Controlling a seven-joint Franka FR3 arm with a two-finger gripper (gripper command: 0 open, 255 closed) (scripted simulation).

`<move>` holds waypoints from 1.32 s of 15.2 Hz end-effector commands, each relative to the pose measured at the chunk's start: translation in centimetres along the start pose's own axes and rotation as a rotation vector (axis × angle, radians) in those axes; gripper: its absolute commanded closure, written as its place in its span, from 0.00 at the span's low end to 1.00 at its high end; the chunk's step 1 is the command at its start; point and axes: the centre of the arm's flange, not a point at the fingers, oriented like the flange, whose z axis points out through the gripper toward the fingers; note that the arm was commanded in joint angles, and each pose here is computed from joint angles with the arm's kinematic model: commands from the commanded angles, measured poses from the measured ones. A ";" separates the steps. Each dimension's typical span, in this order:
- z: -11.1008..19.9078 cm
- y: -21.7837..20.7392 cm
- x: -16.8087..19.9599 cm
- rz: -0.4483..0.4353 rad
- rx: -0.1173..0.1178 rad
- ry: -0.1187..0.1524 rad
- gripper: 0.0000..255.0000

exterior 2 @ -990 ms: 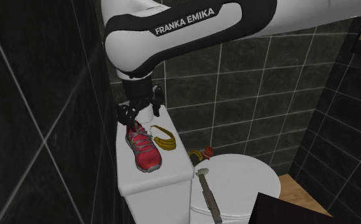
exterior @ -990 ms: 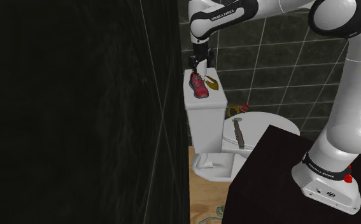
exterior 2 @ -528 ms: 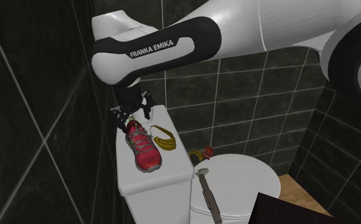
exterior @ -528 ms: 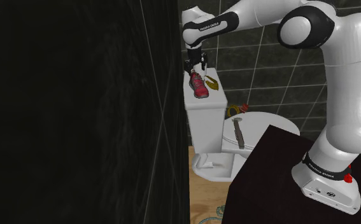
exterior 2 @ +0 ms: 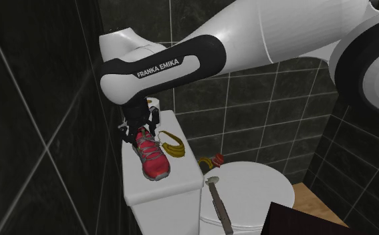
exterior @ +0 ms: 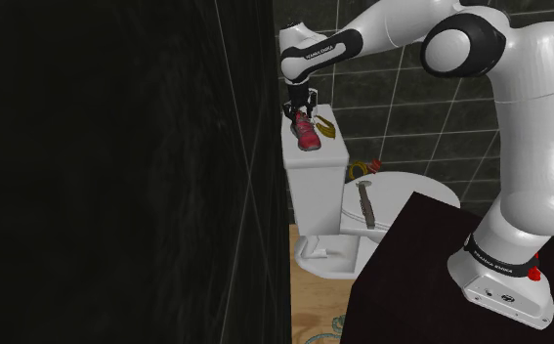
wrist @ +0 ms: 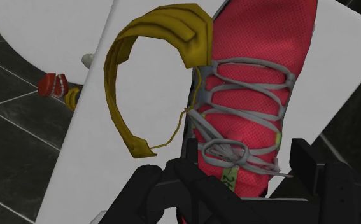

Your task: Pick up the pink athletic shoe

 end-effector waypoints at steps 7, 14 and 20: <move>0.1 0.0 0.0 0.000 0.000 0.000 1.00; -2.5 0.3 0.1 0.000 0.000 0.000 1.00; -5.6 0.7 0.3 0.000 0.000 0.000 1.00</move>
